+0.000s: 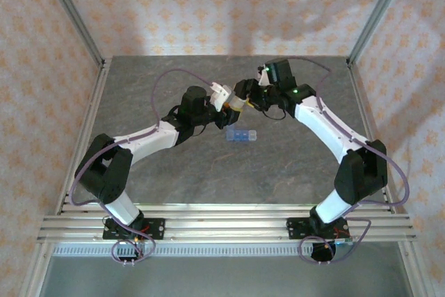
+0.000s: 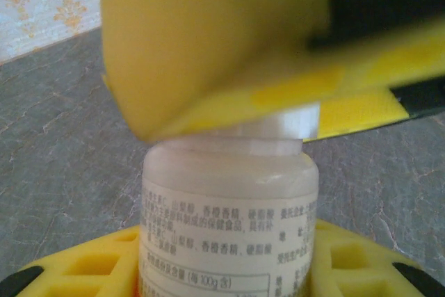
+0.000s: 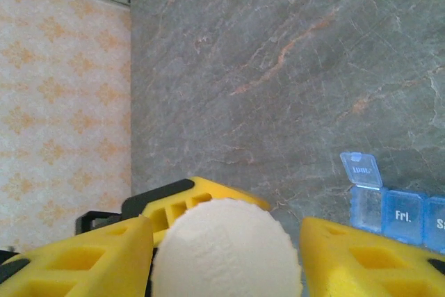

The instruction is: Sort the pills into containers

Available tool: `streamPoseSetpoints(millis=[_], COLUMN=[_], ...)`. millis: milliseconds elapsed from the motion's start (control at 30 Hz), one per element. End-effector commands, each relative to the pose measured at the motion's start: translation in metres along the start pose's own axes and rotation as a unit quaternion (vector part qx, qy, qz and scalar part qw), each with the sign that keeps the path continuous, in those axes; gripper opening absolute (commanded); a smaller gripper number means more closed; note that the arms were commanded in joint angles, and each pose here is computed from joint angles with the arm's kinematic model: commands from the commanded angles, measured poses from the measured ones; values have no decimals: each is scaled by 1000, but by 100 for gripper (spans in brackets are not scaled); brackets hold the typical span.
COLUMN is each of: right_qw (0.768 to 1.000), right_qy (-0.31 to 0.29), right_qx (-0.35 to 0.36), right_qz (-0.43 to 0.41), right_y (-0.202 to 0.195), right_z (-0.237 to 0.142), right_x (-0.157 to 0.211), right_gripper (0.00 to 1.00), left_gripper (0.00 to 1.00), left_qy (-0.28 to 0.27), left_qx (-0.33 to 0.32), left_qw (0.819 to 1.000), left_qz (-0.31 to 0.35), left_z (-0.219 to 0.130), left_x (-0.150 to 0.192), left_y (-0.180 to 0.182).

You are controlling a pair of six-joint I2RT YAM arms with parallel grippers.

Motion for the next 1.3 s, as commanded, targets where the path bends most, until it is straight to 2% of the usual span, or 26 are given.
streamPoseSetpoints(millis=[0, 233, 467, 533, 700, 767, 1000, 1267], right_qw=[1000, 1000, 994, 992, 993, 993, 995, 997], right_qy=[-8, -16, -23, -24, -40, -45, -61, -48], right_qx=[-11, -7, -66, -84, -81, -78, -66, -66], right_qz=[-15, -26, -82, -91, -80, -72, -33, -4], right_y=[4, 0, 1, 1, 2, 1, 0, -2], right_z=[-2, -2, -3, -5, -15, -19, -21, -9], right_x=[1, 3, 2, 2, -2, -2, -4, -5], right_gripper=[50, 45, 45, 49, 70, 74, 75, 71], left_gripper=[0, 0, 0, 0, 0, 0, 0, 0], left_qy=[-21, -25, -57, -59, -50, -39, -31, -24], left_qx=[-3, -2, 19, 21, 12, 6, -6, -10], left_qw=[1000, 1000, 998, 998, 999, 999, 999, 1000], left_qz=[11, 7, -19, -23, -18, -13, -4, -1], left_z=[3, 1, -9, -10, -11, -10, -12, -11], left_x=[-13, -11, -15, -15, -14, -12, -10, -10], left_y=[2, 1, 0, 0, 2, 3, 3, 5])
Point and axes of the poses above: each hand's point on the last joint's axis, 136 mm out from that joint toward the fingers, its own z axis out along the fingers, its own y axis along the line the jaws close on, x = y × z, the point moved 10 cm from there along -z, back along the fingers, and after that the axes turned 5 degrees about -z, right-handed, at the moved point
